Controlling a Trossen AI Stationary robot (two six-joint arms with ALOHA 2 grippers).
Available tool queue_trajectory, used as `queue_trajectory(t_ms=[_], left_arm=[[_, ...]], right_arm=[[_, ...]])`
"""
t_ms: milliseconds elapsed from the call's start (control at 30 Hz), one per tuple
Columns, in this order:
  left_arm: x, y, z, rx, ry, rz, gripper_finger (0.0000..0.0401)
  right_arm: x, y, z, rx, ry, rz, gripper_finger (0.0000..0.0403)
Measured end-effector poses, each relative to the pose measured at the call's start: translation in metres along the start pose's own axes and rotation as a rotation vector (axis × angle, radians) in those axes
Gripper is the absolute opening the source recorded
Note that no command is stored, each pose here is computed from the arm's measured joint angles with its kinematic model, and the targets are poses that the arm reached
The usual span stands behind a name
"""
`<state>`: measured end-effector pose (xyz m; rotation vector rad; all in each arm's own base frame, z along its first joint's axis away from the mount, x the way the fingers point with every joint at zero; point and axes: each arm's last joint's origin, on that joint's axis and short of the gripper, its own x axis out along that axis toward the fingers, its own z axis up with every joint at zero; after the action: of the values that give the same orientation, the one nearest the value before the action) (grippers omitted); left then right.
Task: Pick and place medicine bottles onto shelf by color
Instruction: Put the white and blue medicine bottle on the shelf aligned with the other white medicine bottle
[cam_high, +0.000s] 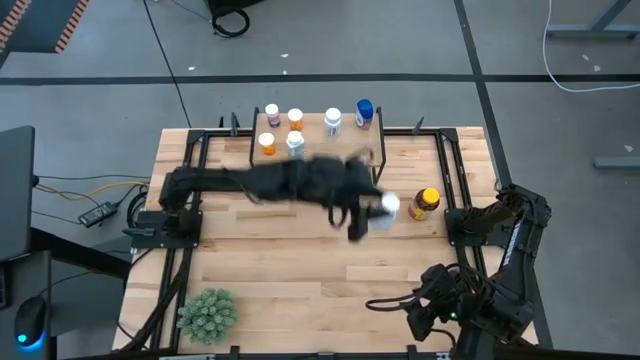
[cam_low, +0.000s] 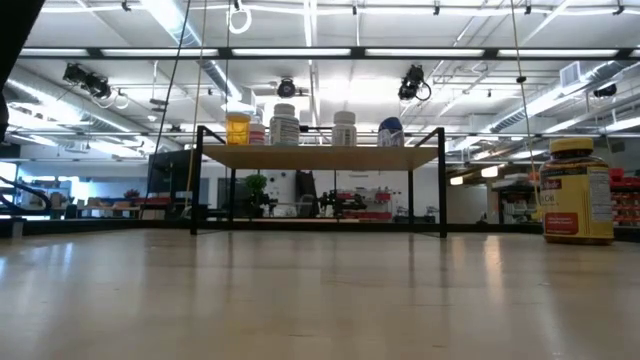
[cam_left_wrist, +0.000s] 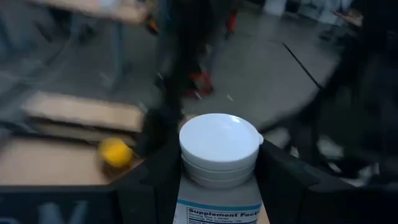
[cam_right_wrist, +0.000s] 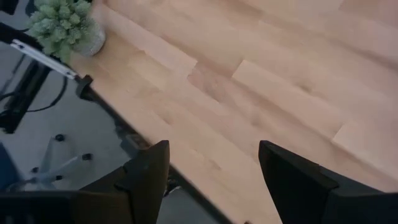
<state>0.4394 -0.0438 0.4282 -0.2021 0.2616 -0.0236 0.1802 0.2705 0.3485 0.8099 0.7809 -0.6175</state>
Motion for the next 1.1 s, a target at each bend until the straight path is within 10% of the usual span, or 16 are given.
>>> queue_trajectory(t_ms=[133,533,767,1100], left_arm=[[0.018,-0.006,-0.050,-0.075,-0.042,-0.021,0.0179],[-0.049,0.105,-0.077,-0.148,-0.210,0.398,0.0187],[-0.045,0.122,-0.104,-0.117,-0.230,0.673,0.0185],[-0.028,0.160,-0.121,-0.086,-0.173,0.780,0.0199]], right_arm=[[-0.003,0.001,-0.006,0.045,0.024,0.029,0.0255],[-0.004,0.001,-0.007,0.095,0.028,0.036,0.0255],[0.003,0.008,0.001,0.148,0.021,0.049,0.0255],[0.009,0.014,0.008,0.188,0.019,0.058,0.0255]])
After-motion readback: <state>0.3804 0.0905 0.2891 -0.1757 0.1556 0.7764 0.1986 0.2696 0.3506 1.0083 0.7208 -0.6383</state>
